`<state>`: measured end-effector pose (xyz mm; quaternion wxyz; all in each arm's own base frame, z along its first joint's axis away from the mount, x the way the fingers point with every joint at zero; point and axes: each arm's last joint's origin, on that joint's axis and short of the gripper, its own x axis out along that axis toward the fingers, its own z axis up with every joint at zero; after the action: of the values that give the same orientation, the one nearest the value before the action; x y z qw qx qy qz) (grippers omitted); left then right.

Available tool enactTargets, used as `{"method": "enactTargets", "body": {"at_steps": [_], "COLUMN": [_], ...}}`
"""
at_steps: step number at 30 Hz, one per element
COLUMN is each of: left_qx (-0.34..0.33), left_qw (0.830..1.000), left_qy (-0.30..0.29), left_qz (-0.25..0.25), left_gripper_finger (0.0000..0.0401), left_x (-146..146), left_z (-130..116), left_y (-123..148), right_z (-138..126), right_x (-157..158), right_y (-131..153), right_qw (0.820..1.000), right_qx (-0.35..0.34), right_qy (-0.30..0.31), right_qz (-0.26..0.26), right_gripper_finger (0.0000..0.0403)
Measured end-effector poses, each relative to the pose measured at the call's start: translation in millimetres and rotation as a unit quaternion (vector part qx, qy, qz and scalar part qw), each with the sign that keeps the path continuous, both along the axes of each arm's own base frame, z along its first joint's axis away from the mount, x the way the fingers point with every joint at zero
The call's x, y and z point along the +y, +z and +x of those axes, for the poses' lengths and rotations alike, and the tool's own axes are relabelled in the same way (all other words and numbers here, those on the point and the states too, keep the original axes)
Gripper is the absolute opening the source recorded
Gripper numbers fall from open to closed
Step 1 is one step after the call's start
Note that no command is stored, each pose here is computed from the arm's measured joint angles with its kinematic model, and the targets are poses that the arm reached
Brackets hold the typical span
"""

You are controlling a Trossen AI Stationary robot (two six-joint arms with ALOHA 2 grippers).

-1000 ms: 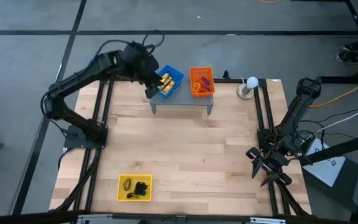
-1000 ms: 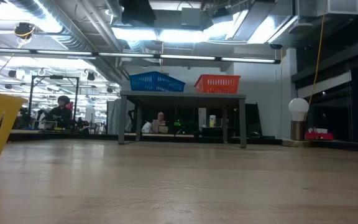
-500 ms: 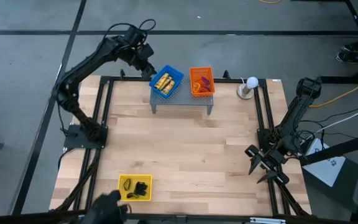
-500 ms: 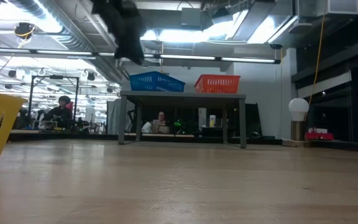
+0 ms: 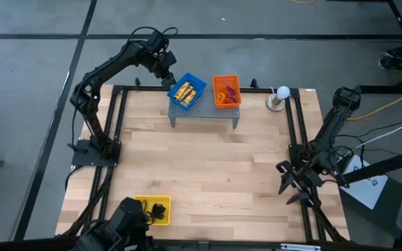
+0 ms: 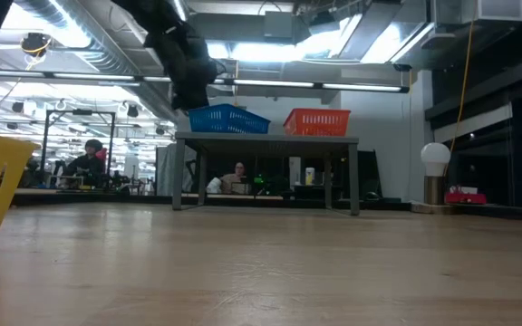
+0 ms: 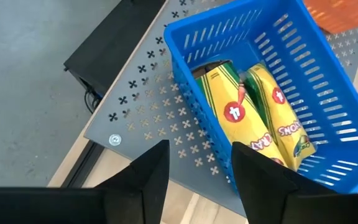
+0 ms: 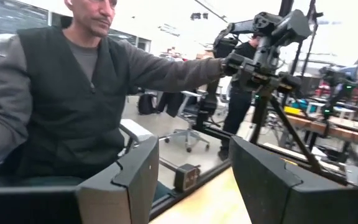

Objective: Pick & Place Office Desk Supplies
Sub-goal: Put the blue basket onto the shelf

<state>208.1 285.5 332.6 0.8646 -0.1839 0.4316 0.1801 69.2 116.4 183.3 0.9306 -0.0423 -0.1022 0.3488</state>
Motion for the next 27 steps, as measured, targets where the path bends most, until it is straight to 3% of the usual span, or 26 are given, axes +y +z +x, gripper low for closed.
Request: {"method": "enactTargets", "body": {"at_steps": [13,19,27], "left_qx": [-0.014,0.036,0.033], "left_qw": [0.999,0.999,0.999], "left_qy": [-0.017,0.014,0.028], "left_qz": [-0.030,0.020,0.009], "left_gripper_finger": [0.0169,0.0169,0.0169], "left_x": [-7.8,-8.1,-8.1], "left_z": [16.0,25.7,25.3], "left_y": [-5.0,-8.5,-8.6], "right_z": [1.0,1.0,1.0], "right_x": [-1.1,-1.1,-1.1], "right_y": [-0.1,0.0,0.0], "right_qw": [1.000,1.000,1.000], "right_qx": [0.002,0.004,0.004], "right_qy": [-0.026,-0.025,-0.025], "right_qz": [0.000,0.003,0.003], "right_gripper_finger": [0.0197,0.0197,0.0197]}}
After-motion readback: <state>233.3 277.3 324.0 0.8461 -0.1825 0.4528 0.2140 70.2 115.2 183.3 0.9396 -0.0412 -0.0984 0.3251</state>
